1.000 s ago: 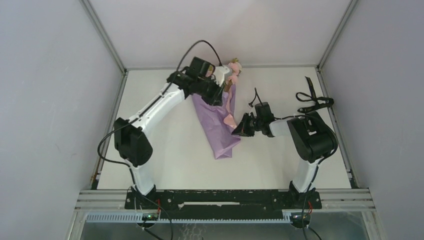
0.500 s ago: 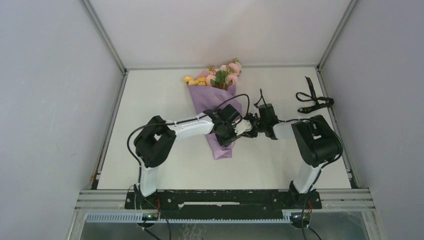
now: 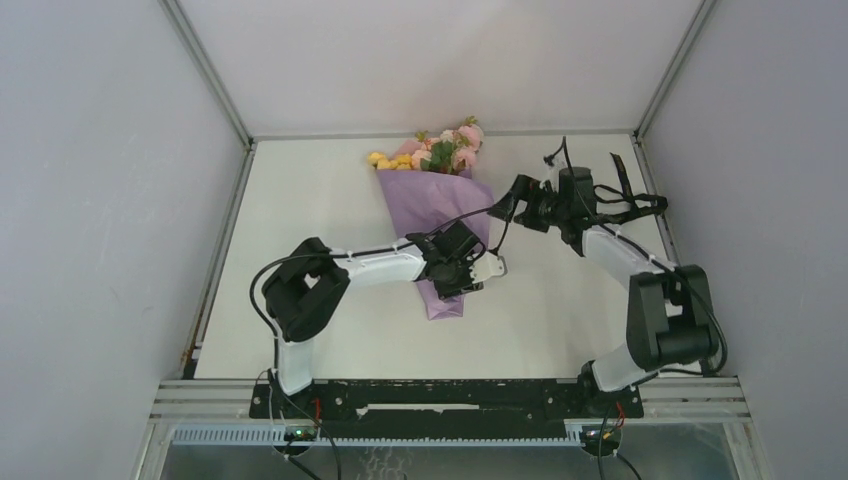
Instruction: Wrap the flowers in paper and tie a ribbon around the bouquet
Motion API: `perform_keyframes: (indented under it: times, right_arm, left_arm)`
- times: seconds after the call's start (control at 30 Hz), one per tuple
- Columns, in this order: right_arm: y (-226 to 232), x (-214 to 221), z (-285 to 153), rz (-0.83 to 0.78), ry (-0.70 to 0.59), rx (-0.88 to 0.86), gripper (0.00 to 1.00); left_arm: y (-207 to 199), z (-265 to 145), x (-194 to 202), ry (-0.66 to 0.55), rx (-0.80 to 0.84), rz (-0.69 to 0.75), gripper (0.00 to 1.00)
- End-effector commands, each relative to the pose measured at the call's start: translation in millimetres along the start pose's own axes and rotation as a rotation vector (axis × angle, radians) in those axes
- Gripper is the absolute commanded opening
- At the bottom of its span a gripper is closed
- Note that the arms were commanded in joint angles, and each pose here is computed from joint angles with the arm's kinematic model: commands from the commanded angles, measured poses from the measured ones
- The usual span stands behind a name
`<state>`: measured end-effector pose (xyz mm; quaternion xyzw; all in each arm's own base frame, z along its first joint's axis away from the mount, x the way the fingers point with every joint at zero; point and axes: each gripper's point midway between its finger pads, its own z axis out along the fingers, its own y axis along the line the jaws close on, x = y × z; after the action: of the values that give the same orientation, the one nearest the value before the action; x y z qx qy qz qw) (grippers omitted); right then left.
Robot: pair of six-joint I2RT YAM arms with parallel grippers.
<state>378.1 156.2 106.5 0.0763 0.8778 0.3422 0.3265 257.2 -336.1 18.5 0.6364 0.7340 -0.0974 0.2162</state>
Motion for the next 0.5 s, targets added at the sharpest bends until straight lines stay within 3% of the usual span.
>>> perform_keyframes:
  times: [0.0,0.2,0.27,0.37,0.47]
  right_arm:
    - [73,-22,-31,-0.257,-0.053,-0.235,1.0]
    - [117,-12,-40,-0.22,0.016,-0.489,0.96]
    - [123,-11,-38,-0.221,0.02,-0.521,0.86]
    - [123,-7,-21,-0.216,0.045,-0.52,0.55]
    - [108,0,12,-0.181,0.093,-0.468,0.44]
  left_arm:
    - [-23,7,38,0.149,0.064,0.048,0.51]
    - [-22,5,41,0.184,0.059,0.089,0.52]
    - [-23,4,41,0.19,0.06,0.106,0.53]
    - [-23,3,41,0.198,0.058,0.129,0.53]
    - [-23,3,42,0.207,0.057,0.153,0.54]
